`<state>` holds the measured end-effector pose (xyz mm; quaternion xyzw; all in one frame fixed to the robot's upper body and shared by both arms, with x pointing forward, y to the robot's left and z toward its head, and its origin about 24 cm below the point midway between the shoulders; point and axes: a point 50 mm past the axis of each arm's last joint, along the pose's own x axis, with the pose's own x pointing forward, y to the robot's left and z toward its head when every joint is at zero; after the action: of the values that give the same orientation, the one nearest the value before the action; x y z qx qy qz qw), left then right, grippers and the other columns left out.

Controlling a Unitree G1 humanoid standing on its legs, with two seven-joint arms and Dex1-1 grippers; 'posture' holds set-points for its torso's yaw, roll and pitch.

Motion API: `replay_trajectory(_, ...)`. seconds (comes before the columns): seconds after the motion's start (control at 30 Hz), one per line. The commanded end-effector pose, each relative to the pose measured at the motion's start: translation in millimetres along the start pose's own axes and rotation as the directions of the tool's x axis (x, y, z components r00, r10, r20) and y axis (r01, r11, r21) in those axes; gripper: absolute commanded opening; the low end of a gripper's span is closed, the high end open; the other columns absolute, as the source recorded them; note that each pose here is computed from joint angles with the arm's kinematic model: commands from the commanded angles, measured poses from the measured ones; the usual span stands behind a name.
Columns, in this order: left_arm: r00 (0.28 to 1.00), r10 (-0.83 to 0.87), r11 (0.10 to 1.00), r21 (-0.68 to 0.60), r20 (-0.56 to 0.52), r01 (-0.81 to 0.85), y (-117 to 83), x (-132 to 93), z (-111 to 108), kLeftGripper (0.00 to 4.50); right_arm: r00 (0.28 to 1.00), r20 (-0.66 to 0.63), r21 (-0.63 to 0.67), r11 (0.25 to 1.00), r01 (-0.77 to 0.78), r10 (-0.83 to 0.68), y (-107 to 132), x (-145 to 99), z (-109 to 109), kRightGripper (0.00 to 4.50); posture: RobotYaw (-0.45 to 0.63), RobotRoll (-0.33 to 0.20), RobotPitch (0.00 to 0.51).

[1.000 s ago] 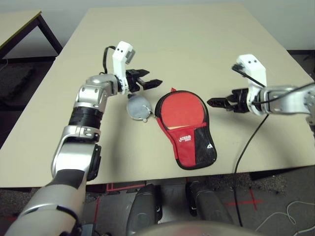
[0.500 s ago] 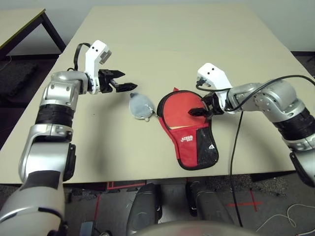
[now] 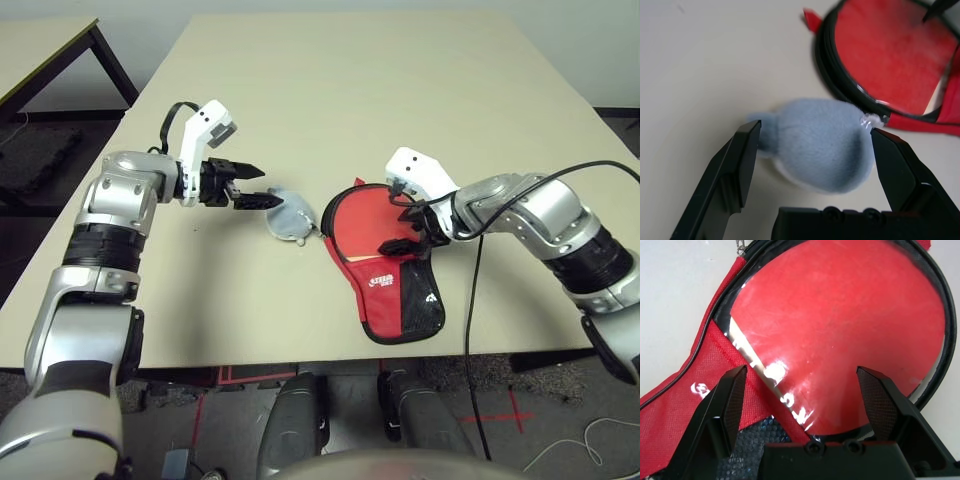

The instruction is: Store the ping-pong paddle in its case and zip it.

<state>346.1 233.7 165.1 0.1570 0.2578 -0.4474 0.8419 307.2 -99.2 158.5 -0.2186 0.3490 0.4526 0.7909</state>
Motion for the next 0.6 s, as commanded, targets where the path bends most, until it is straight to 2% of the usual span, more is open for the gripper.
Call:
replay_trajectory(0.03, 0.992, -0.013, 0.999, -0.034, -0.126, 0.008, -4.1, 12.3, -19.5, 4.5, 1.0, -0.005, 0.008, 1.0, 0.003, -0.003, -0.7, 2.5, -2.3, 4.48, -0.09, 0.0, 0.083)
replay_trajectory(0.23, 0.981, -0.045, 0.999, -0.011, -0.187, 0.044, -11.5, 26.0, -26.8, 4.5, 1.0, -0.003, 0.007, 1.0, -0.001, 0.001, -0.4, 3.5, -1.1, 4.48, -0.1, 0.0, 0.094)
replay_trajectory(0.4, 0.983, -0.056, 0.998, -0.014, -0.176, 0.054, -12.6, 30.5, -26.4, 4.5, 1.0, -0.007, -0.006, 1.0, -0.024, 0.024, 3.3, 5.3, -1.4, 4.48, -0.1, 0.0, 0.096)
replay_trajectory(0.5, 0.983, -0.055, 0.998, -0.017, -0.174, 0.053, -12.0, 29.9, -24.7, 3.93, 0.999, -0.011, -0.031, 0.999, -0.042, 0.042, 6.0, 7.4, -3.1, 4.5, -0.09, 0.0, 0.098)
replay_trajectory(0.6, 0.988, -0.043, 0.999, -0.023, -0.15, 0.04, -9.2, 26.7, -19.7, 3.0, 0.999, -0.021, -0.066, 0.997, -0.049, 0.048, 8.7, 11.4, -6.6, 4.5, -0.09, 0.0, 0.098)
